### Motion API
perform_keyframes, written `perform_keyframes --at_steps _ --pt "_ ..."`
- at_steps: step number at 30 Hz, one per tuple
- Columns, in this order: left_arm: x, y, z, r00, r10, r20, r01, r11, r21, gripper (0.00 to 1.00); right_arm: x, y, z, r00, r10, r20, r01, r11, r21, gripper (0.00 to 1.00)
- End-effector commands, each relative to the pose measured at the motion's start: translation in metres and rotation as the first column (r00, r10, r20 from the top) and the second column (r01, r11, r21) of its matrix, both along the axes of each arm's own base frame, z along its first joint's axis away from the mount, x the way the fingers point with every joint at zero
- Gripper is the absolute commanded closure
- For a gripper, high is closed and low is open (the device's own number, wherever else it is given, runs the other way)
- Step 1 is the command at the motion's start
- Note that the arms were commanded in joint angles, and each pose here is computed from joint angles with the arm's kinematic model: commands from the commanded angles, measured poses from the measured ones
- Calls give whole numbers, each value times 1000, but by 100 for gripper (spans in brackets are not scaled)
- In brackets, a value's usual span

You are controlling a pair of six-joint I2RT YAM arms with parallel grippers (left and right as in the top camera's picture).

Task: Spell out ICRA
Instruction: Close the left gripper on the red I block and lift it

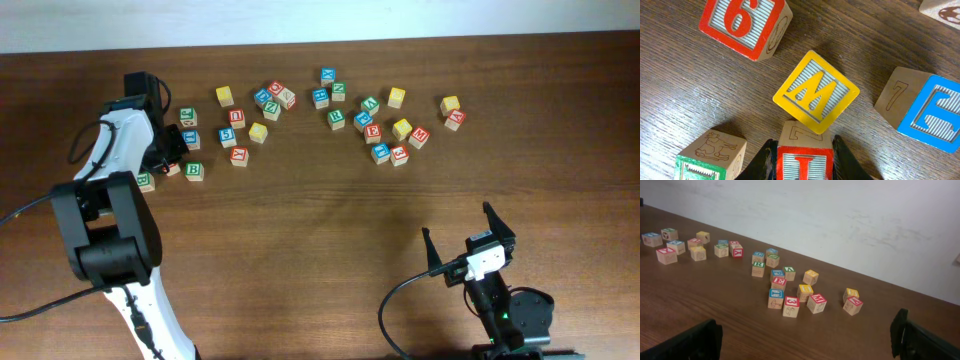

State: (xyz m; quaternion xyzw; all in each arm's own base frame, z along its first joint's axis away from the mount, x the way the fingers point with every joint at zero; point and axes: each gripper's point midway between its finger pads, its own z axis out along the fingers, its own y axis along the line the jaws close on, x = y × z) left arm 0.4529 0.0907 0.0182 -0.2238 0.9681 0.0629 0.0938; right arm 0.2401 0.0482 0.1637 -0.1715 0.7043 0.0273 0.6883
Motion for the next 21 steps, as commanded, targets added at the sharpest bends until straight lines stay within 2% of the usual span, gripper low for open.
perform_keyframes --at_steps 1,2,4,21 --pt "-9 3 -8 999 9 -38 -9 1000 1 71 -1 4 -2 1000 18 -4 -18 1000 4 2" --pt "-9 3 -8 999 9 -38 -9 1000 1 66 -1 3 -2 1000 18 -4 -18 1000 4 2" --pt "-8 3 -8 999 9 -37 -9 1000 2 64 -1 3 -2 1000 18 -4 -18 1000 4 2" --pt "-5 3 -7 998 -47 -32 47 999 11 69 -1 4 -2 1000 18 -4 -18 1000 5 2"
